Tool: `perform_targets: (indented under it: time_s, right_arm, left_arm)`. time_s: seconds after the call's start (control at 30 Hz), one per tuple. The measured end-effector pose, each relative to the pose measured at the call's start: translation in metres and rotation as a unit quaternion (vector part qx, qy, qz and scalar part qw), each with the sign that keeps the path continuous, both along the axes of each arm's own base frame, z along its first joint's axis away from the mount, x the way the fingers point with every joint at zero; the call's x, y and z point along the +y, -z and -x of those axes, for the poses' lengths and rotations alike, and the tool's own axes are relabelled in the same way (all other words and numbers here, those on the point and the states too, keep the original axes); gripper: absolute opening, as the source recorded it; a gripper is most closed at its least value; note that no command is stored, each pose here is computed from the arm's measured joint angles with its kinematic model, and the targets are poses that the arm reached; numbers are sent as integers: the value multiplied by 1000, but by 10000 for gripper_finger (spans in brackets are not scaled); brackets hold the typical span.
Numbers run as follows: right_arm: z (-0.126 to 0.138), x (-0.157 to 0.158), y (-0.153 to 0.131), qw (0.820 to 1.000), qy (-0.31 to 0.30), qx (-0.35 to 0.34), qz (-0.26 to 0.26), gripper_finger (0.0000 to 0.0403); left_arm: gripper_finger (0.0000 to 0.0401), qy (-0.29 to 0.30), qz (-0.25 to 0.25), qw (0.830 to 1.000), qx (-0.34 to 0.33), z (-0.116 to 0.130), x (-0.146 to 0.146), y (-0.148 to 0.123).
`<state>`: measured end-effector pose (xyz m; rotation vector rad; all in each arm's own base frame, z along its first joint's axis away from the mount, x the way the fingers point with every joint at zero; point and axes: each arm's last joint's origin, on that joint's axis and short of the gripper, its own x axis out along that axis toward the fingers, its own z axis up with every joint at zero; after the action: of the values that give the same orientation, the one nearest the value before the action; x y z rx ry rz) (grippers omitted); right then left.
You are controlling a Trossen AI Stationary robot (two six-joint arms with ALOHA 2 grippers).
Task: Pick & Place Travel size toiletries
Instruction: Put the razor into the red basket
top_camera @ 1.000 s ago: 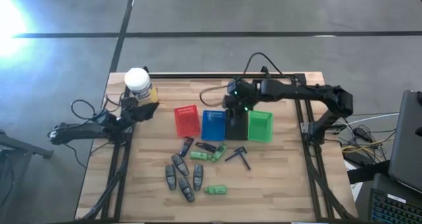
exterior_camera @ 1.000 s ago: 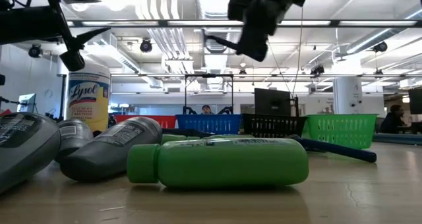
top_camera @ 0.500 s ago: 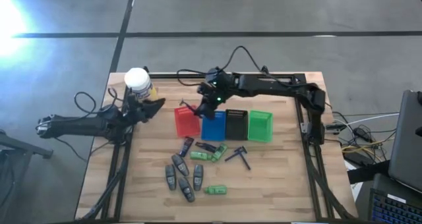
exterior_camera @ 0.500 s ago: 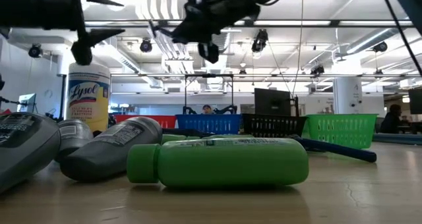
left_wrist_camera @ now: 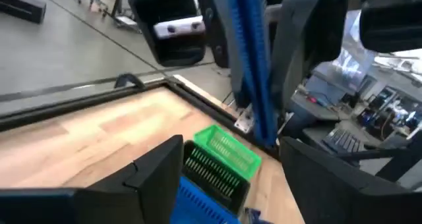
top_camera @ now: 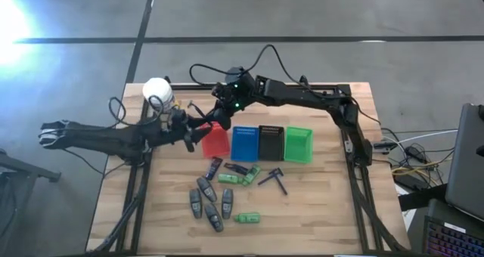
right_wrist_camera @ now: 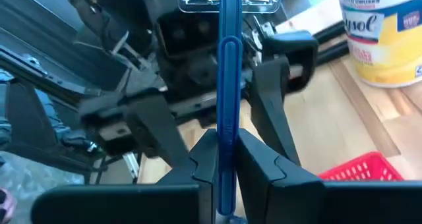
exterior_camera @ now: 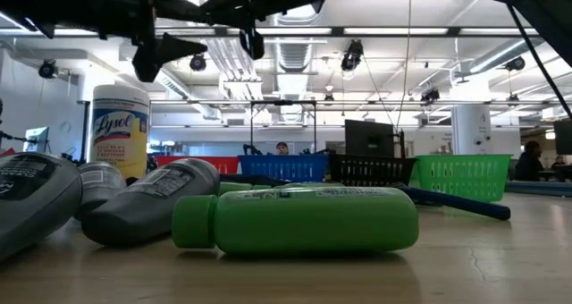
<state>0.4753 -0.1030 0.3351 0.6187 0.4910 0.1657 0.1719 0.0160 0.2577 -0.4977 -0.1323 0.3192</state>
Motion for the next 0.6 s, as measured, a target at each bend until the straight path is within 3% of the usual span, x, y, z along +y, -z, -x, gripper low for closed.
perform_targets:
  time_s: [0.07,0.6]
  right_arm:
    - [-1,3,2,1000,-3,2,3,29]
    - [-1,8,7,999,-27,10,19,29]
  left_arm:
    - [257,-11,-5,999,-30,-1,1,-8]
    - [201,-25,-18,997,-70,5,3,-16]
